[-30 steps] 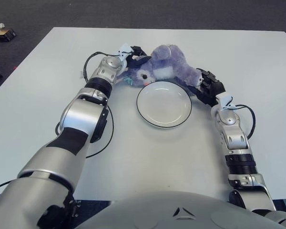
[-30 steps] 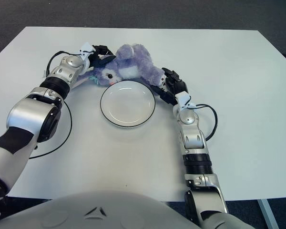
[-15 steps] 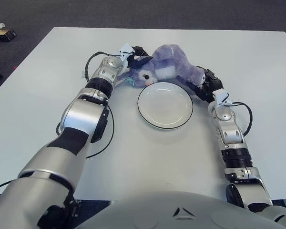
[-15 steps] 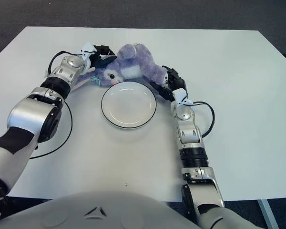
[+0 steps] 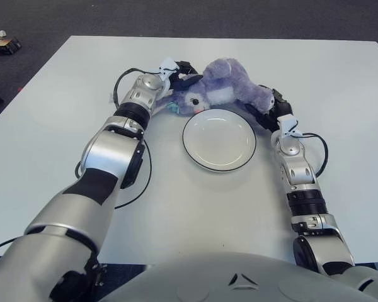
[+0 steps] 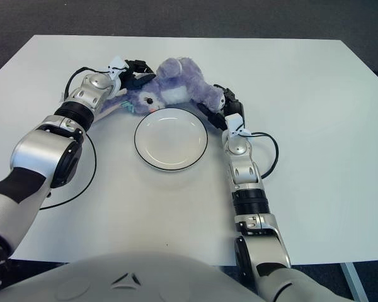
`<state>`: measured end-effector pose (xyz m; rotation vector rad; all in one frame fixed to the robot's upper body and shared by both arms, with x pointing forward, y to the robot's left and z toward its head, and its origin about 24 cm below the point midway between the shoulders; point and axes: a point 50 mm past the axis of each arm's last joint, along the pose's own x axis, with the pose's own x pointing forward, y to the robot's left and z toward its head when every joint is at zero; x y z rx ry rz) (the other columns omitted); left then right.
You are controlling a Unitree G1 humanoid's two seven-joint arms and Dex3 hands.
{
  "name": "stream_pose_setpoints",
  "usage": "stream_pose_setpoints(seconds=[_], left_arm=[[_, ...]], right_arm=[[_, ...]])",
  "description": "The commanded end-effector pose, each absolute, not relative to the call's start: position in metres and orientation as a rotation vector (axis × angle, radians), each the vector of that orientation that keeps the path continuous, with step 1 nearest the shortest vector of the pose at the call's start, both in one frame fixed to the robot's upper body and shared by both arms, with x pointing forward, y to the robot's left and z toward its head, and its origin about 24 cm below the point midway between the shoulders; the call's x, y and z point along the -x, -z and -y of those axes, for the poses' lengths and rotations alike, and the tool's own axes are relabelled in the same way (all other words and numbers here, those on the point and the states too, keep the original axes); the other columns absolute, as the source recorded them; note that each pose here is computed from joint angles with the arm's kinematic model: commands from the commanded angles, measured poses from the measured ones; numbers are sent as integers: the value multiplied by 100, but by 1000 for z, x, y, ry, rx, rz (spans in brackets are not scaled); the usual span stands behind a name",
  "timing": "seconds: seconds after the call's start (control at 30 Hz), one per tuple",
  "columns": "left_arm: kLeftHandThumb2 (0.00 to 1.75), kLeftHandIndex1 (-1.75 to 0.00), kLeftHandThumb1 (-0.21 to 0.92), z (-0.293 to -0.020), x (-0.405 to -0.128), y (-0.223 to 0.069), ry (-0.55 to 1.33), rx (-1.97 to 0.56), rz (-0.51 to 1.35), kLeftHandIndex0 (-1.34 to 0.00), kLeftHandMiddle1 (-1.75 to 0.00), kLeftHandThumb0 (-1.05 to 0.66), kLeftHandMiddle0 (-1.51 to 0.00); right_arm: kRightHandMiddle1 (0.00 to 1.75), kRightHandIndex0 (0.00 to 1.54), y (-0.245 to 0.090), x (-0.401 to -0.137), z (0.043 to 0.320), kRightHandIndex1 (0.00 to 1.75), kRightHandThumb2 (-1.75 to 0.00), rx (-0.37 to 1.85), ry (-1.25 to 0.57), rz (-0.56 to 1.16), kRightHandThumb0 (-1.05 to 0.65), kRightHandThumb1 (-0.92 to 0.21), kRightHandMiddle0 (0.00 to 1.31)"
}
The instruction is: Put the doll into the plate.
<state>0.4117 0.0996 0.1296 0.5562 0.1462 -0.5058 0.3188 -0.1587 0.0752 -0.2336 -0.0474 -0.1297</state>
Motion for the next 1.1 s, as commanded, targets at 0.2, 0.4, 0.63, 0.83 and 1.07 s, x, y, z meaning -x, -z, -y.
stream_pose_setpoints(seconds=[0.2,0.4,0.63,0.83,1.07], left_arm=[[19,-139,92,-97,-406,-112,550,-546,-205,-55,-175,-37,-67],[18,-138,92,-96,-405,-112,552,-547,-204,-56,-175,-37,-68],[17,-137,92,-94,-405,-112,555,-548,-202,-56,-175,-37,-69],[17,-137,92,-94,-405,-112,556,-549,-201,-57,-175,-37,-70],[17,-137,92,-94,-405,-112,556,-550,-201,-57,-175,-37,-70]], right_arm=[[28,59,-74,-323,154,3,0,215,118,46,-48,-88,51],[86,63,-76,-324,152,48,0,211,137,70,-38,-87,39],[135,47,-77,-325,151,162,-22,199,180,109,-37,-89,54],[166,58,-77,-325,150,173,-84,191,202,125,-39,-62,45],[174,63,-76,-325,150,175,-100,189,210,130,-40,-55,43]])
